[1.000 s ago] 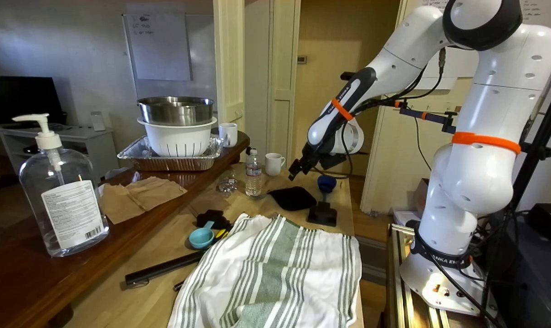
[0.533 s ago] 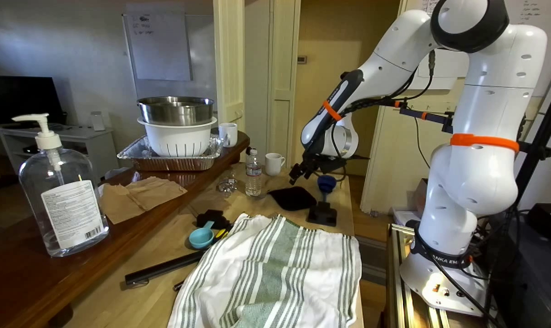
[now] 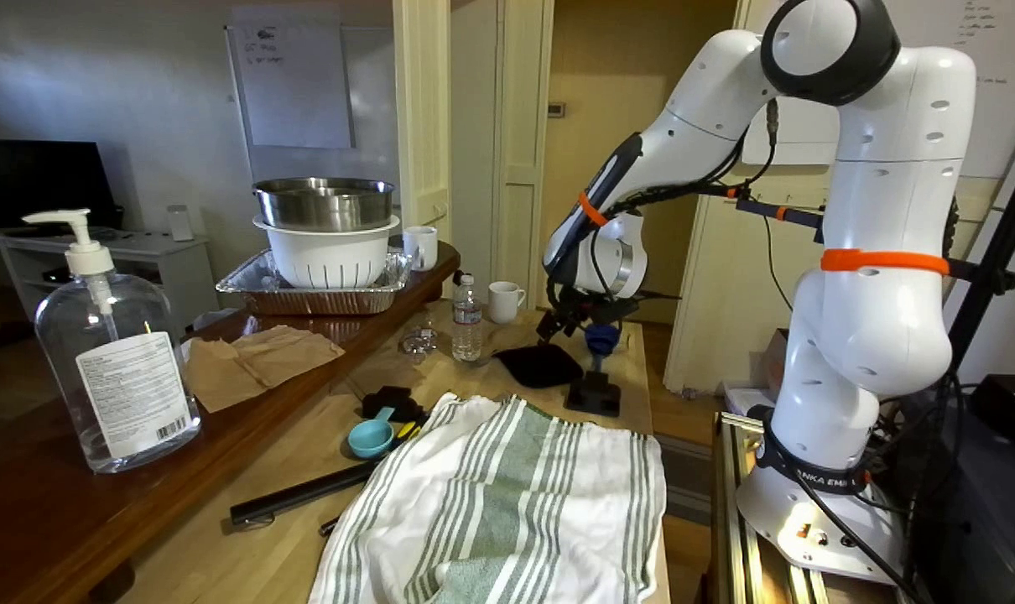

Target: Move the black object to the left

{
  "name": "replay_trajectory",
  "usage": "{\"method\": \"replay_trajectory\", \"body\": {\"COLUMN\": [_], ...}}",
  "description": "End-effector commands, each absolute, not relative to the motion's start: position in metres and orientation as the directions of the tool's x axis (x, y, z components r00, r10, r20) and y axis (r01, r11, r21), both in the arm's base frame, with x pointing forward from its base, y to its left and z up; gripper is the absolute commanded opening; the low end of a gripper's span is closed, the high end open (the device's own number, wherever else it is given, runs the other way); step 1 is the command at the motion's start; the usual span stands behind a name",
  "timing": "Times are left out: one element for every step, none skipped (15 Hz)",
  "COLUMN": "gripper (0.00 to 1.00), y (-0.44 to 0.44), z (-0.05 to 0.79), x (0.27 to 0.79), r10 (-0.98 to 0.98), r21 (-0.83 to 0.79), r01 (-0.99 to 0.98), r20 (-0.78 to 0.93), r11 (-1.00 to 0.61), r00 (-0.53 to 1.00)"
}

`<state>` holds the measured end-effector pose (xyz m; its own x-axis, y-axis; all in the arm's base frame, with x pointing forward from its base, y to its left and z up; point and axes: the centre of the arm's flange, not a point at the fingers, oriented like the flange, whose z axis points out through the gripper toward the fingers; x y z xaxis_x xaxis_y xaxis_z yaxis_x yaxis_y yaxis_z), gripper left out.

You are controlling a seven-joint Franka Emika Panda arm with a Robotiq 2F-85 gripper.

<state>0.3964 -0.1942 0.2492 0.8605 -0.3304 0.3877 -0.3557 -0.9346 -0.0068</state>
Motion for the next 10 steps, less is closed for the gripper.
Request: {"method": "replay_trajectory", "body": {"gripper": [1.0, 1.0, 1.0, 1.0, 1.0, 1.0, 1.0, 1.0, 1.0, 1.0], "y": [-0.214, -0.214, -0.213, -0.213, -0.211, -0.21, -0.209, -0.208, -0.208, -0.208], "z": [0.188, 0.183, 0.179, 0.175, 0.171, 0.168, 0.164, 0.159, 0.154, 0.148], "x": [0.403, 0.405, 0.407, 0.412, 0.415, 0.418, 0.422, 0.424, 0.425, 0.426], "r10": [-0.321, -0.311, -0.302, -0.288, -0.277, -0.266, -0.259, -0.253, -0.252, -0.252], "r21": [-0.003, -0.001, 0.006, 0.004, 0.007, 0.008, 0.008, 0.011, 0.006, 0.001], "r01": [-0.344, -0.333, -0.325, -0.31, -0.299, -0.288, -0.28, -0.274, -0.27, -0.266], "r20": [0.368, 0.366, 0.362, 0.363, 0.362, 0.359, 0.352, 0.343, 0.335, 0.325], "r11": [-0.939, -0.943, -0.946, -0.951, -0.954, -0.958, -0.96, -0.962, -0.963, -0.964], "r00": [0.873, 0.877, 0.882, 0.886, 0.89, 0.895, 0.9, 0.904, 0.908, 0.912]}}
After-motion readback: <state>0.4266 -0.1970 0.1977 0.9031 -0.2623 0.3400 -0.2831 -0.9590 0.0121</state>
